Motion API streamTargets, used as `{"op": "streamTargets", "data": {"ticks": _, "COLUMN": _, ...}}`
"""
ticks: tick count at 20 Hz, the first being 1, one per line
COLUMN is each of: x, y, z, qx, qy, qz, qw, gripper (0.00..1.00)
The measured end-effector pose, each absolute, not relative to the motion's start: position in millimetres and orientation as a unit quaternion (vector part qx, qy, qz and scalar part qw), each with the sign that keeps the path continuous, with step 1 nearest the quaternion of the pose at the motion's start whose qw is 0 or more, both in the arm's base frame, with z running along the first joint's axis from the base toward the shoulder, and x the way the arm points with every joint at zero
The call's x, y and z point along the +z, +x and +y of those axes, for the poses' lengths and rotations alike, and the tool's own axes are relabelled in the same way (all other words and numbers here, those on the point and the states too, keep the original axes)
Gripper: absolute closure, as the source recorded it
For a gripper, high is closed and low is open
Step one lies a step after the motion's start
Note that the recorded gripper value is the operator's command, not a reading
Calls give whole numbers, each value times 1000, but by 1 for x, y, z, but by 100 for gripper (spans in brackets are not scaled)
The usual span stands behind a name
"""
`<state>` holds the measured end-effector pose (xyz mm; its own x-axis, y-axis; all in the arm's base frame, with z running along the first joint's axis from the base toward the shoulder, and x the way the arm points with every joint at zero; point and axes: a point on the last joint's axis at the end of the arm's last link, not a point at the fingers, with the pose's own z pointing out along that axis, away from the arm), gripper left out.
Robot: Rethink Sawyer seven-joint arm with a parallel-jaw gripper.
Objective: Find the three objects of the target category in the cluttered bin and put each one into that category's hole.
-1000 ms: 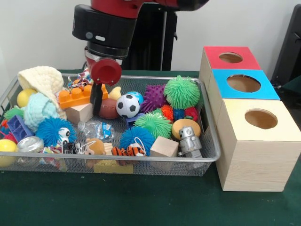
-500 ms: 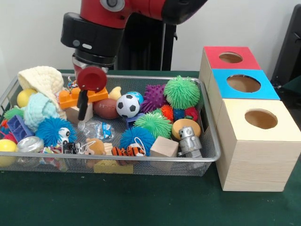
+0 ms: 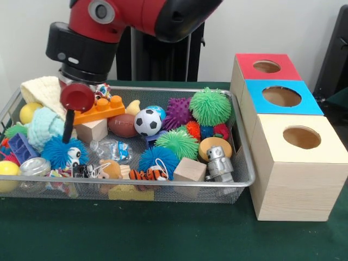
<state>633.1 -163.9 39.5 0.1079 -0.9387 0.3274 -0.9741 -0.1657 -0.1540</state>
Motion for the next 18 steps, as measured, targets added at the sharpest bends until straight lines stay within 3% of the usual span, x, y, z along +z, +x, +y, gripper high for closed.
{"op": "streamTargets", "data": {"ticks": 18, "x": 10, "y": 618, "z": -176, "qx": 174, "qy": 739, "qz": -647, "qw": 66, "gripper": 0}}
